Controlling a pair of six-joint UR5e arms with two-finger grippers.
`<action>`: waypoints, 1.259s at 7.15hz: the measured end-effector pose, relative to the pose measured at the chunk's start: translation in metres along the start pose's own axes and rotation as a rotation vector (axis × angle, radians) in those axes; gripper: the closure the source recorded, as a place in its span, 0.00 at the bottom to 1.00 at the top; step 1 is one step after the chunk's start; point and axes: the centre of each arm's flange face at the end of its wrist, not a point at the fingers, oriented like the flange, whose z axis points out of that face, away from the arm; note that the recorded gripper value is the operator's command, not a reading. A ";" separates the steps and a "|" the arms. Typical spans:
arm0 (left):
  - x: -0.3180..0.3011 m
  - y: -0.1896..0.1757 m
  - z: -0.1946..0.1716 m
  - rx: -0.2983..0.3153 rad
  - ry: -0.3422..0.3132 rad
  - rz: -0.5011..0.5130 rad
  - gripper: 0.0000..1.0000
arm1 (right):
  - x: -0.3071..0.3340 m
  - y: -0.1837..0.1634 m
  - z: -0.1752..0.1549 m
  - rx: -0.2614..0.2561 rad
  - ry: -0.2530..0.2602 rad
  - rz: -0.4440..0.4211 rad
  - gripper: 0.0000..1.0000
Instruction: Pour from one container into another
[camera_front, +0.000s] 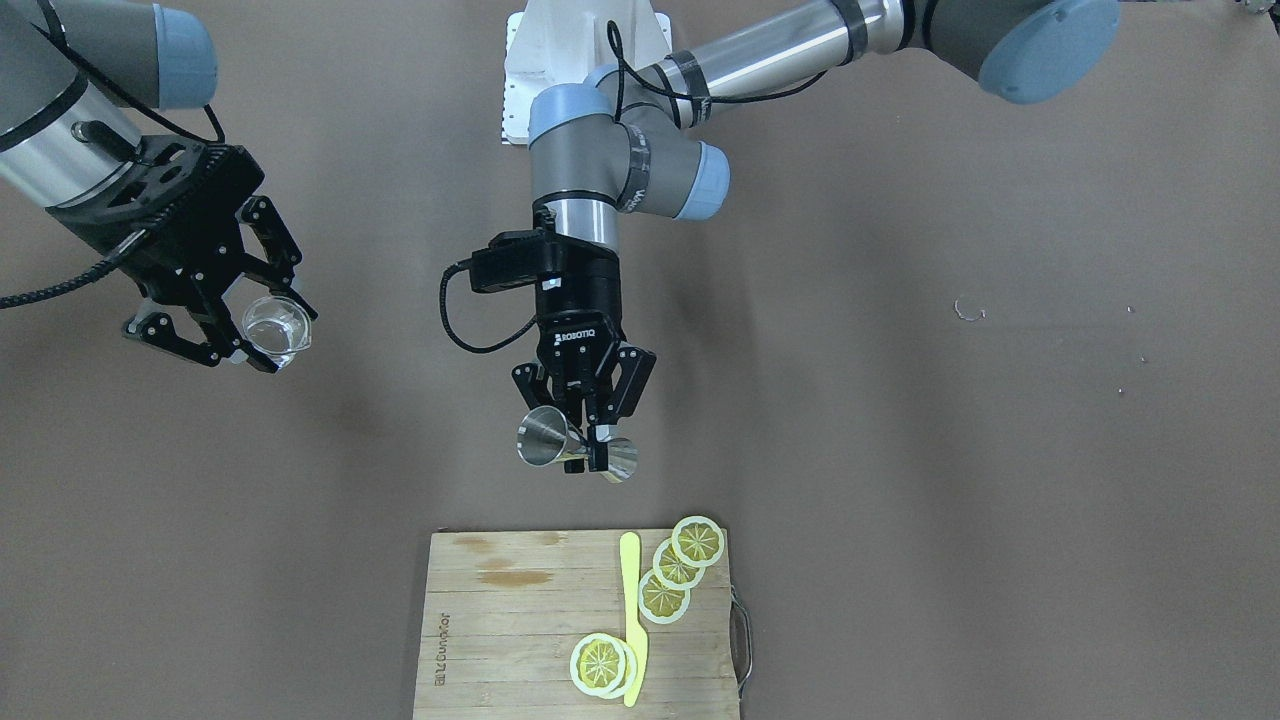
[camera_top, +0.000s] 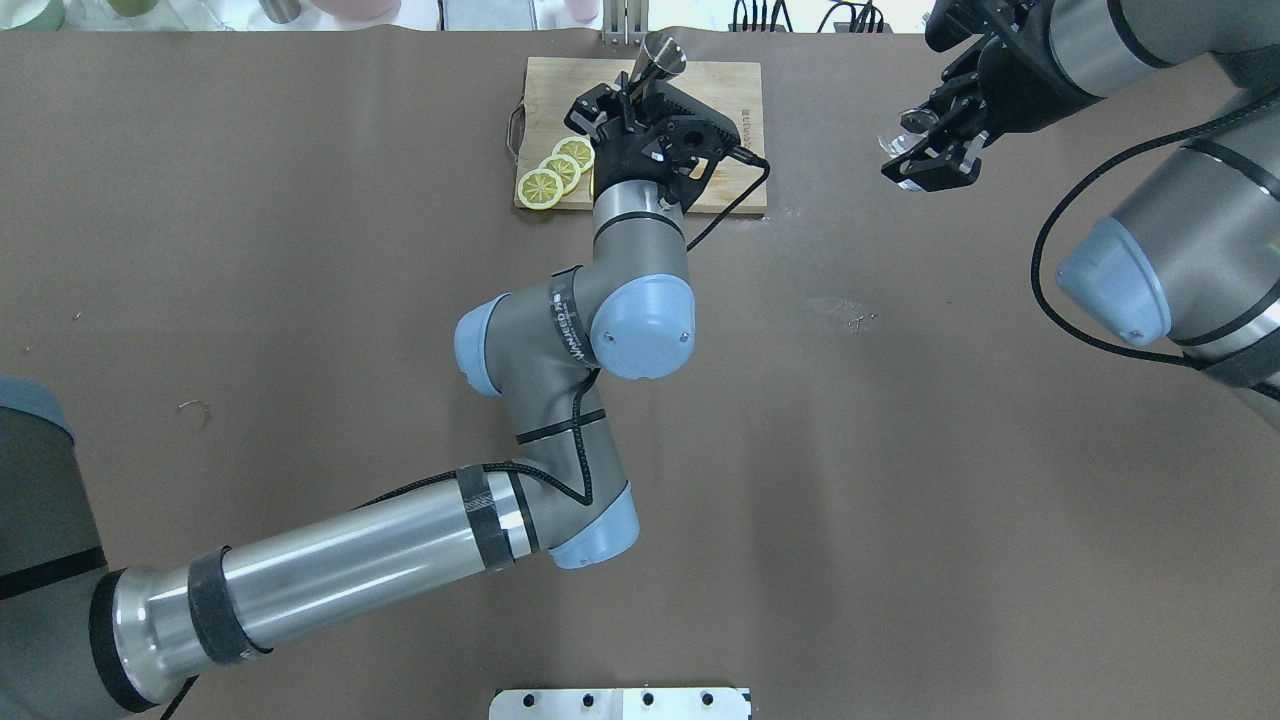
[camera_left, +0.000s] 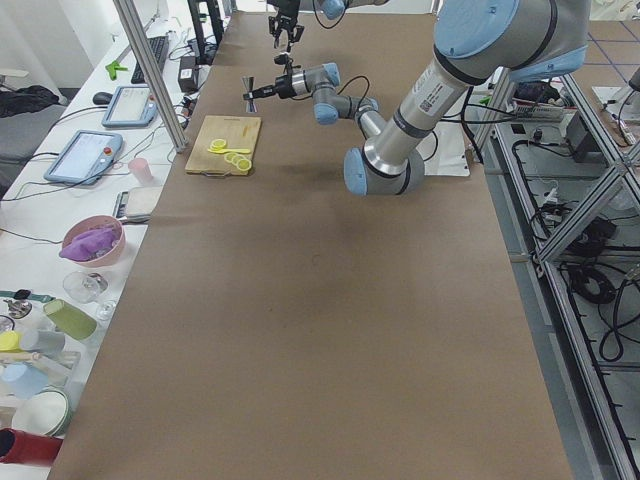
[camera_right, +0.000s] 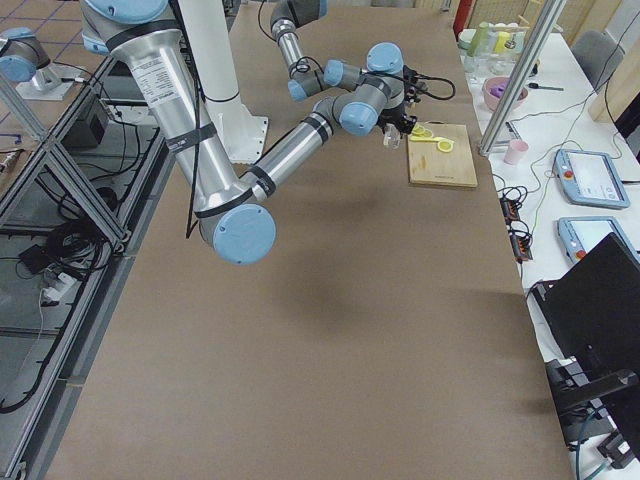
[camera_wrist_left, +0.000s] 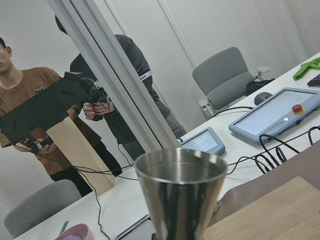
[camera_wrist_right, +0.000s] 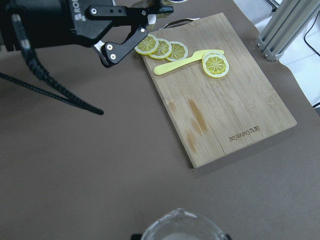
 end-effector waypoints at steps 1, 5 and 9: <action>0.019 -0.012 -0.008 -0.007 0.011 0.008 1.00 | -0.003 -0.002 -0.002 -0.012 0.004 0.023 1.00; 0.057 -0.031 -0.025 -0.018 0.037 0.020 1.00 | -0.006 -0.014 -0.010 -0.021 0.002 0.169 1.00; 0.058 -0.029 -0.026 -0.018 0.038 0.021 1.00 | 0.032 -0.015 -0.037 -0.082 0.042 0.030 1.00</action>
